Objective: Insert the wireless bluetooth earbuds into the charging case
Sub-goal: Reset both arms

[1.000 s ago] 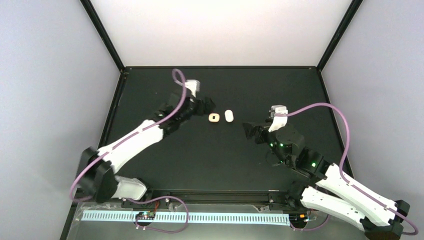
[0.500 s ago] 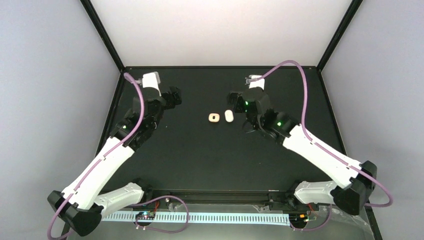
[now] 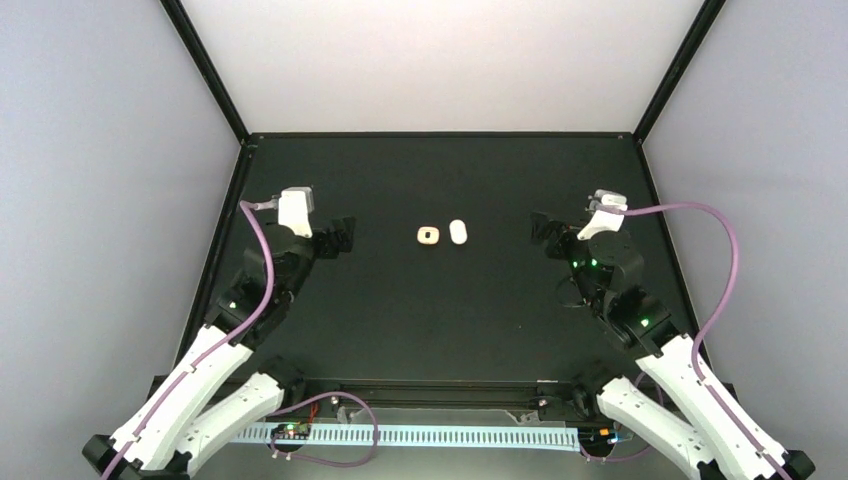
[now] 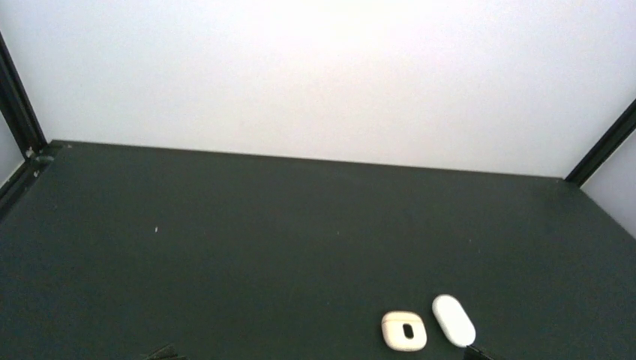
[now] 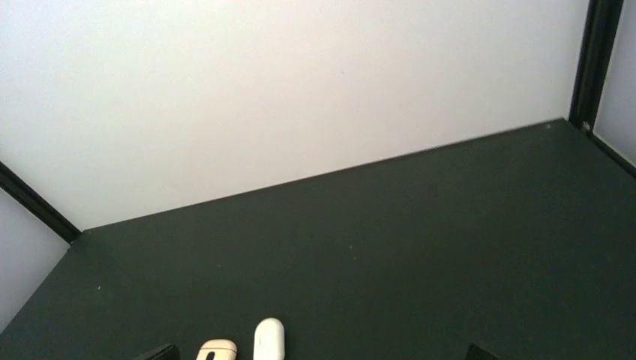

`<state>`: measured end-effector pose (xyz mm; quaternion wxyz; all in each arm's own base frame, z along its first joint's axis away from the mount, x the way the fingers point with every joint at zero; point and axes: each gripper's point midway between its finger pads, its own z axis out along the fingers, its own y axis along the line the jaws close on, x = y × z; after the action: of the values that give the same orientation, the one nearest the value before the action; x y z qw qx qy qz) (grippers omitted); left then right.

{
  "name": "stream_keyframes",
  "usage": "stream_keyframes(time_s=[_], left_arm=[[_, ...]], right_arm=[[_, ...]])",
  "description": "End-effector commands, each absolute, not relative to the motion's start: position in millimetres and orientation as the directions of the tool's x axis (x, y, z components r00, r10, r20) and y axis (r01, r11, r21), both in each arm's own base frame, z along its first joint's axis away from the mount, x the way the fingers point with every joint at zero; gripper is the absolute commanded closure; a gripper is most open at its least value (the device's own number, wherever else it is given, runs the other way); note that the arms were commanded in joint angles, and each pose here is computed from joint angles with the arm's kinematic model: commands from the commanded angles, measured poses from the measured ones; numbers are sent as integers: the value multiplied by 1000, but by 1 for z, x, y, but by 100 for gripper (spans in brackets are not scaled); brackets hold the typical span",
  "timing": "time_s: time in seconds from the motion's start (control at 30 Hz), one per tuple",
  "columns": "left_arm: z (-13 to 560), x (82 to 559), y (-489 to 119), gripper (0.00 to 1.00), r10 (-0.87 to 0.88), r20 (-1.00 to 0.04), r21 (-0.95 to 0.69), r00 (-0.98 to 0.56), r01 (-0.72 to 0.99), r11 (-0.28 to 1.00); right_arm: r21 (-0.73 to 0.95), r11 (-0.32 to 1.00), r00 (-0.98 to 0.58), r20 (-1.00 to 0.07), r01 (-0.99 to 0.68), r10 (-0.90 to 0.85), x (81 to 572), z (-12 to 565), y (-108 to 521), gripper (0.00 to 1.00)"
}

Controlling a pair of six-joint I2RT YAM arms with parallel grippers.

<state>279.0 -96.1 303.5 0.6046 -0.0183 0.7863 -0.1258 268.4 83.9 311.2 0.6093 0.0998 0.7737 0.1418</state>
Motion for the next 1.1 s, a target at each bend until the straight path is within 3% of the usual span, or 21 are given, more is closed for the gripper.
stream_keyframes(time_s=[0.0, 0.23, 0.53, 1.07], left_arm=[[325, 282, -95, 1, -181, -964, -208, -195, 124, 970], [335, 279, -93, 1, -228, -960, -249, -163, 123, 961], [330, 279, -102, 1, -212, -961, -242, -177, 170, 955], [327, 279, -112, 1, -216, -961, -252, -173, 224, 941]], right_arm=[[280, 955, -218, -942, -95, 254, 270, 336, 95, 0], [47, 999, -195, -980, 13, 49, 277, 353, 118, 0], [96, 995, -225, -970, -10, 91, 286, 316, 136, 0], [142, 990, -110, -984, -9, 140, 276, 315, 120, 0]])
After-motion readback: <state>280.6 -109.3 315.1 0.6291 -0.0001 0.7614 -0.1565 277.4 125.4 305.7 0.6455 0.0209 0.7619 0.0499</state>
